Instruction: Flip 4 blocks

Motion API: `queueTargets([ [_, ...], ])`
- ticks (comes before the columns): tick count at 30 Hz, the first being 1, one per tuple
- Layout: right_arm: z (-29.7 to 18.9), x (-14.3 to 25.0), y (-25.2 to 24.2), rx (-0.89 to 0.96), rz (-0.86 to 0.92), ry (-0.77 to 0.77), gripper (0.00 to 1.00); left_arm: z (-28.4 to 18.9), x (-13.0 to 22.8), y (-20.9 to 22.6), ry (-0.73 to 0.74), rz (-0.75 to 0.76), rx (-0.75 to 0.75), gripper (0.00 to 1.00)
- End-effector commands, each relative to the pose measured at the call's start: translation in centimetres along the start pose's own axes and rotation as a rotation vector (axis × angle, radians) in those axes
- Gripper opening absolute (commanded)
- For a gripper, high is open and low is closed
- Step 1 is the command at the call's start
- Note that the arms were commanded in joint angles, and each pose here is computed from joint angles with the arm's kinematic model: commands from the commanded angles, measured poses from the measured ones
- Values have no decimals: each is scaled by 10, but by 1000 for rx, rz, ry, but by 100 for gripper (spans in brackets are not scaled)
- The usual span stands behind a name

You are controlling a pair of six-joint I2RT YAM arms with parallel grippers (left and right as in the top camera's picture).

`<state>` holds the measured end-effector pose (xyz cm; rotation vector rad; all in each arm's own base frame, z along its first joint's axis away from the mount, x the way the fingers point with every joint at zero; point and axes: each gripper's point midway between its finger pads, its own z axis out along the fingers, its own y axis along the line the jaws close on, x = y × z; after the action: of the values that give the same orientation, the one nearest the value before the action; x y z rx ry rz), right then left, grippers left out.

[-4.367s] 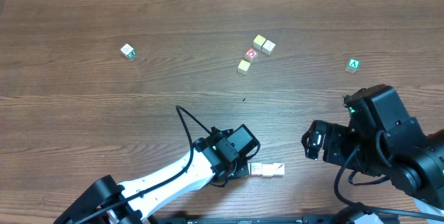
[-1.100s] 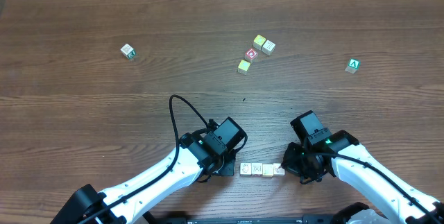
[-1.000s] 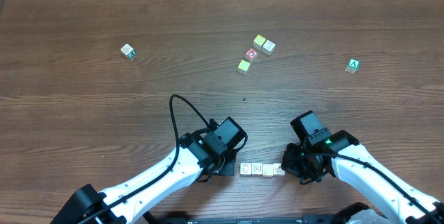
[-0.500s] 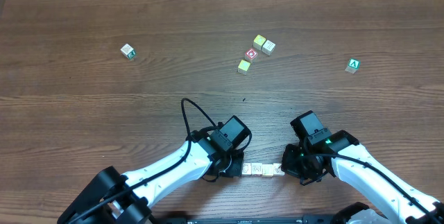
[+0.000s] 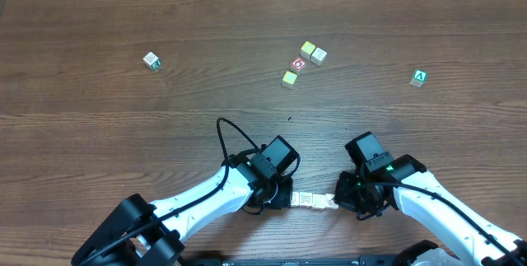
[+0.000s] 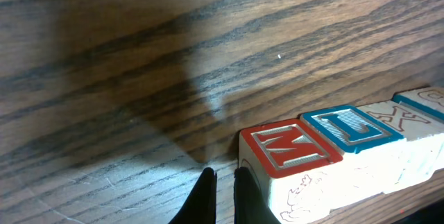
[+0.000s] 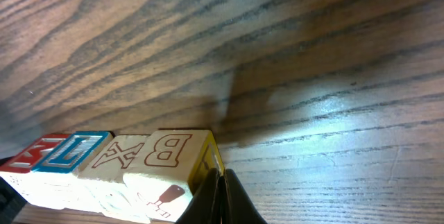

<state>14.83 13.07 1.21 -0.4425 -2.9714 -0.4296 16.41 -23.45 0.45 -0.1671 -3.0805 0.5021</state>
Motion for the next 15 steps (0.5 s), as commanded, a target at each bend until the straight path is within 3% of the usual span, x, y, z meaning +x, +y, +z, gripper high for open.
queueTargets([
  [1, 3, 8, 4, -9, -36, 25, 4, 3, 0, 0, 6, -17, 9, 4],
  [15, 5, 16, 9, -9, -12, 41, 4, 2, -6, 8, -30, 80, -37, 4],
])
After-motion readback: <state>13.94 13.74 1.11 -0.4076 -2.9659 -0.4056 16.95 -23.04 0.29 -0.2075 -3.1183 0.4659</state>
